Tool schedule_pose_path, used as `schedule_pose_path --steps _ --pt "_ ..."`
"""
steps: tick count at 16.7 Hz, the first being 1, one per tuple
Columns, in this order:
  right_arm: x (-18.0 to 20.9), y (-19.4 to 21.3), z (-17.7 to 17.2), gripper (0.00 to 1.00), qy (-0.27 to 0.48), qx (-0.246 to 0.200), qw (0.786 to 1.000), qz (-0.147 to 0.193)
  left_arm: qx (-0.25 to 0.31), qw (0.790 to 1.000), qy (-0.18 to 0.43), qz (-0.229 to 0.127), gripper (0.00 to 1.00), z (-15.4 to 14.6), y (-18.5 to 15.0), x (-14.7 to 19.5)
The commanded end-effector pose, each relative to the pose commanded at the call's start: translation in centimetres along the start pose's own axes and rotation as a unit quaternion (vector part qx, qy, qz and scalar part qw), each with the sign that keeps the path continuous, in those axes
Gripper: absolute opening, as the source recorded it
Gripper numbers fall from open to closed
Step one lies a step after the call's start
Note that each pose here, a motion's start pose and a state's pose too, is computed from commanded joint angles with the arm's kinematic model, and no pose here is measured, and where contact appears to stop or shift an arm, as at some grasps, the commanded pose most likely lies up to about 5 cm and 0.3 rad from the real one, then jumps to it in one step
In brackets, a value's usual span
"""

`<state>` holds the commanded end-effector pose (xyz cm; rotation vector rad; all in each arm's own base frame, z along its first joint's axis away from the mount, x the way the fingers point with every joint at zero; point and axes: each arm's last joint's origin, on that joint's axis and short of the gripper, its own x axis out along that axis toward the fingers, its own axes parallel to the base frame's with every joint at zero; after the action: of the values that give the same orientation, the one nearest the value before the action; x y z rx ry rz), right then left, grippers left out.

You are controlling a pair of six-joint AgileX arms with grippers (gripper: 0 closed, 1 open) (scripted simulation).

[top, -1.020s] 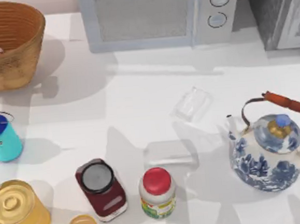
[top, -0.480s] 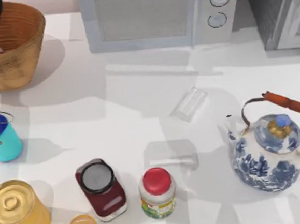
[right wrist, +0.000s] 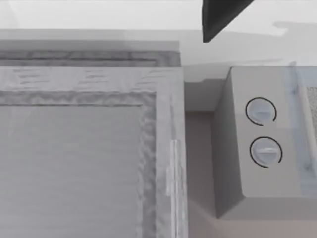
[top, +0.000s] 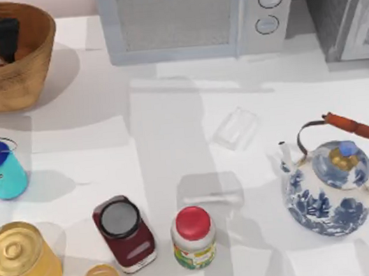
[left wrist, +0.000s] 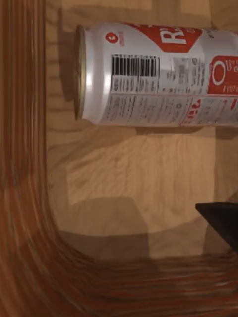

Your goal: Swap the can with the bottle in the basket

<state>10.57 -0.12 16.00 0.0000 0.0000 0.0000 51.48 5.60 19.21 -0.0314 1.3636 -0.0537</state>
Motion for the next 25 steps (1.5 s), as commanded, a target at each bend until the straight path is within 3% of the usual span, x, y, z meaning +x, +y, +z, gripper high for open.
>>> schedule_pose_path --steps 7,14,18,25 --pt "0.0 0.0 0.0 1.00 0.000 0.000 1.000 0.000 0.001 1.000 0.002 0.000 1.00 0.1 -0.2 0.7" --pt "0.0 0.0 0.0 1.00 0.000 0.000 1.000 0.000 0.000 1.000 0.002 0.000 1.00 0.0 0.0 5.9" --pt "0.0 0.0 0.0 1.00 0.000 0.000 1.000 0.000 0.000 1.000 0.002 0.000 1.00 0.0 0.0 6.1" --pt "0.0 0.0 0.0 1.00 0.000 0.000 1.000 0.000 0.000 1.000 0.002 0.000 0.47 0.0 0.0 6.1"
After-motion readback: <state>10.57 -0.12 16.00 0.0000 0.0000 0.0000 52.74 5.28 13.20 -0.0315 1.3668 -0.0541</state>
